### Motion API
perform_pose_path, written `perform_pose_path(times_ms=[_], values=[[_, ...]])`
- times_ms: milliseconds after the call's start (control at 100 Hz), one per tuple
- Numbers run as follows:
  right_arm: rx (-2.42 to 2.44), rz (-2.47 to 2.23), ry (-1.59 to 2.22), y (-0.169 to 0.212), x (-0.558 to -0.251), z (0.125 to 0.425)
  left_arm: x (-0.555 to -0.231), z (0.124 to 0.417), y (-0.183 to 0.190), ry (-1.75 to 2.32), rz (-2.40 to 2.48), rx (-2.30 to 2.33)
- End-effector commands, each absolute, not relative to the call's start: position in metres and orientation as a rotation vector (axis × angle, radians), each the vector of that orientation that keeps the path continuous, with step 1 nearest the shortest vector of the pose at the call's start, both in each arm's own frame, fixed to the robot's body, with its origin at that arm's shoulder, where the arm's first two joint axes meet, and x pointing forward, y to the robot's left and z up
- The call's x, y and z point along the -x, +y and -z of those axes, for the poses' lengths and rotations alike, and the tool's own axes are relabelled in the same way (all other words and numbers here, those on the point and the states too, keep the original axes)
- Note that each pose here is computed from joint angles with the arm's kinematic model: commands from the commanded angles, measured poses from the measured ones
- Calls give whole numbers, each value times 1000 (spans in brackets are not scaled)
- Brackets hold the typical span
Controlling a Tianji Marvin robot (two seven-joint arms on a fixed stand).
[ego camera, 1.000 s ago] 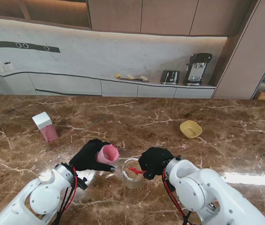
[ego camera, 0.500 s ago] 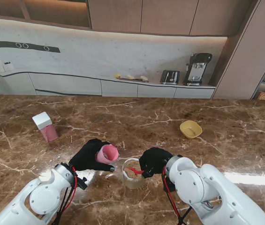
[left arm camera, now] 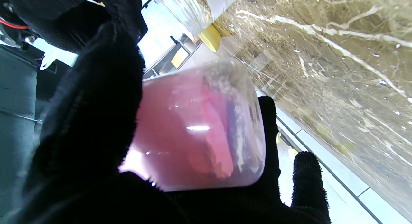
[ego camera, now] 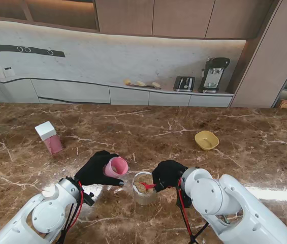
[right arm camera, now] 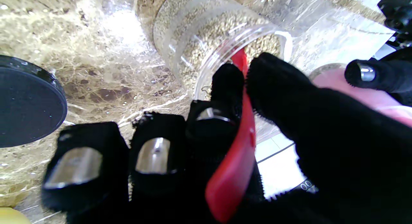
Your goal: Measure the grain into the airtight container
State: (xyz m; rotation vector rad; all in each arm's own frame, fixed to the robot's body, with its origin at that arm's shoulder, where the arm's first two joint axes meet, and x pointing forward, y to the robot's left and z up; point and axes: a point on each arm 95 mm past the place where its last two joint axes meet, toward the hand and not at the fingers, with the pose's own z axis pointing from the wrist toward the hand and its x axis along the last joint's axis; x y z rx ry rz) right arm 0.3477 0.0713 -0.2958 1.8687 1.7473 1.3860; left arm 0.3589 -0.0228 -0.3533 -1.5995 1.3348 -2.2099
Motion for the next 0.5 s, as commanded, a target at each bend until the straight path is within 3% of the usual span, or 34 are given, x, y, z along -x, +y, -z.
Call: perform_pose_path(times_ms=[0,490], values=[[-1916,-1365,1744,69,-346,300,-356,357,-23,1335,2206,1611],[-2077,-1381,1632,59,-347,299,-357,357,-24,1341,2205,1607]])
